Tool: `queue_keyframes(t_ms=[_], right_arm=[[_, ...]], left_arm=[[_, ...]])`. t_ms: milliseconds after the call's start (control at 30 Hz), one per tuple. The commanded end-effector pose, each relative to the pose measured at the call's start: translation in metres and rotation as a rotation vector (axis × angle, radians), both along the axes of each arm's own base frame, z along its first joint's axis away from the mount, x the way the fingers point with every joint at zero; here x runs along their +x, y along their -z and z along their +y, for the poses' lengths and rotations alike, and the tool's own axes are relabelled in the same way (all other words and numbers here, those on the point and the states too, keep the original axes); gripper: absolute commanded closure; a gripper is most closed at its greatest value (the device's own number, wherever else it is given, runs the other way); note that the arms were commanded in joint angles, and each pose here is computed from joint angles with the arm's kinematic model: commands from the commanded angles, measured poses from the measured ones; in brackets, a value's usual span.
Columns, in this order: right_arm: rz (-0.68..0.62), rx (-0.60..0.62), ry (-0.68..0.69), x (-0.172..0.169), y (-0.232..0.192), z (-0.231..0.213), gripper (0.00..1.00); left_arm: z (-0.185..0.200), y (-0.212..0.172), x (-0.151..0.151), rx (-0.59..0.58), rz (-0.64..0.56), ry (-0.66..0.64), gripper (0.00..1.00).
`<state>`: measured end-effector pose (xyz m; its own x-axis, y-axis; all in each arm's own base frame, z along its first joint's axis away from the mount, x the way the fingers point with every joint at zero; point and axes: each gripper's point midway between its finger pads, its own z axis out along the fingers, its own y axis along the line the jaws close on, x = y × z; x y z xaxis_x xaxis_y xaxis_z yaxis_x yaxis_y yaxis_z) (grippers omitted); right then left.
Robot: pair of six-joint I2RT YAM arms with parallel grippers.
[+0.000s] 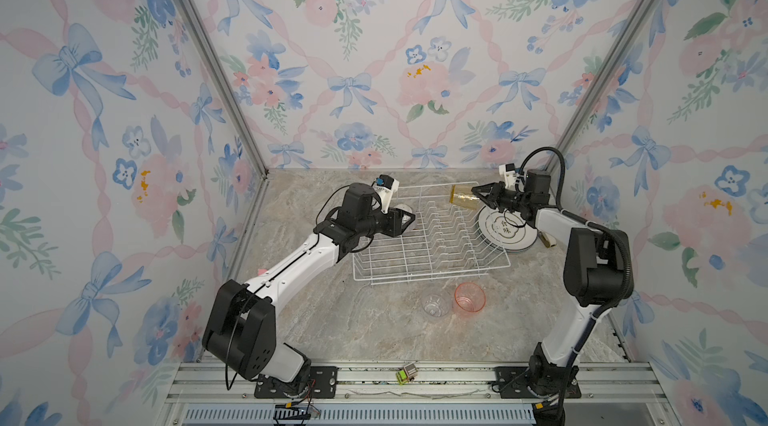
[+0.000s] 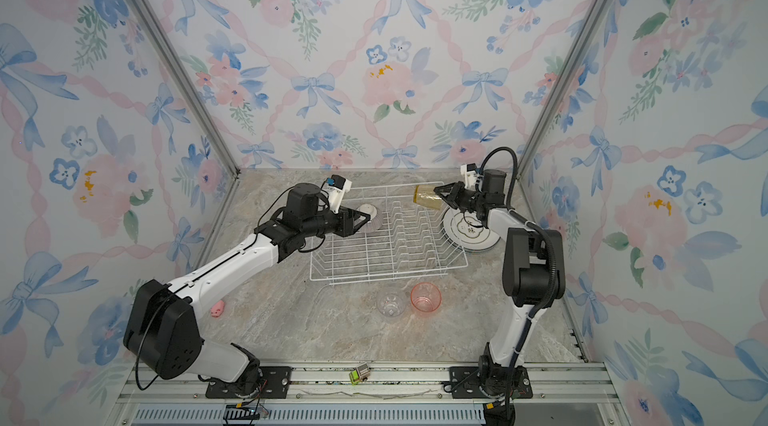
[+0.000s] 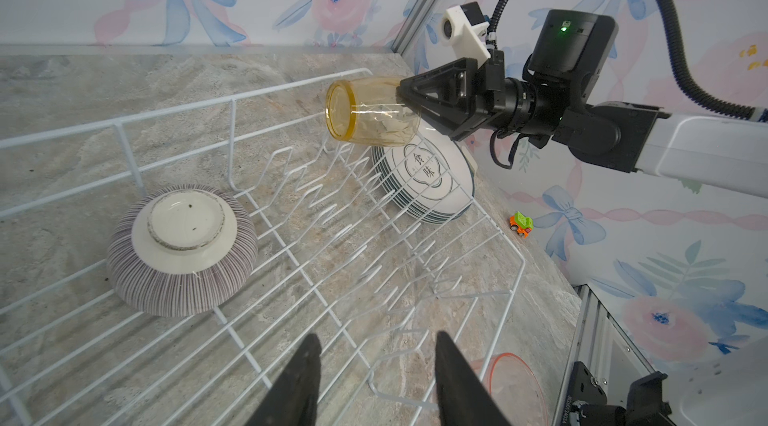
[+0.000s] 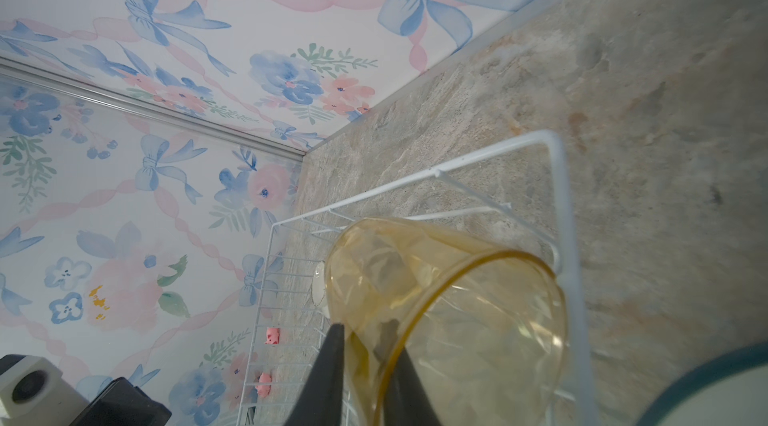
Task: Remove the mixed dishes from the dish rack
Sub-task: 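Lift the yellow glass with the right gripper above the rack while the left hovers, then carry the yellow glass with the right gripper toward the table nearer the robot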
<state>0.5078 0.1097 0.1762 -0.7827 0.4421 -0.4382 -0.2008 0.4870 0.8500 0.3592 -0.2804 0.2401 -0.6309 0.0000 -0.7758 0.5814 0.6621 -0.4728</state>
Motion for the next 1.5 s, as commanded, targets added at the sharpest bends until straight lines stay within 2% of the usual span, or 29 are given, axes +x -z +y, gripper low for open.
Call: queue_keyframes(t_ms=[0,300,467,533,667,833,1067,1300,1467], right_arm=[[-0.005,0.006,-0.003,-0.005,-0.004,0.007,0.87],[-0.043,0.008,-0.024,-0.007,-0.018,0.013,0.97],[-0.12,-0.009,-0.052,-0.016,-0.044,0.023,1.0],[-0.153,-0.042,-0.068,-0.025,-0.056,0.029,1.0],[-0.206,-0.211,-0.122,-0.054,-0.073,0.051,1.0],[-0.296,-0.424,-0.196,-0.11,-0.104,0.081,1.0],[-0.441,-0.728,-0.422,-0.236,-0.12,0.133,1.0],[-0.613,-0.901,-0.707,-0.349,-0.11,0.166,1.0],[-0.666,-0.978,-0.934,-0.403,-0.087,0.19,1.0]], left_arm=[[0.005,-0.005,-0.005,0.006,-0.017,0.001,0.55],[0.009,-0.005,-0.007,0.006,-0.02,-0.005,0.55],[0.015,-0.005,-0.006,0.015,-0.028,-0.03,0.54],[0.02,-0.005,-0.005,0.023,-0.037,-0.054,0.53],[0.036,0.001,-0.003,0.057,-0.042,-0.126,0.49],[0.059,0.005,-0.001,0.076,-0.047,-0.207,0.46],[0.095,0.011,0.009,0.083,-0.038,-0.289,0.41],[0.13,0.014,0.017,0.07,-0.022,-0.353,0.42],[0.142,0.005,0.015,0.062,-0.035,-0.377,0.42]])
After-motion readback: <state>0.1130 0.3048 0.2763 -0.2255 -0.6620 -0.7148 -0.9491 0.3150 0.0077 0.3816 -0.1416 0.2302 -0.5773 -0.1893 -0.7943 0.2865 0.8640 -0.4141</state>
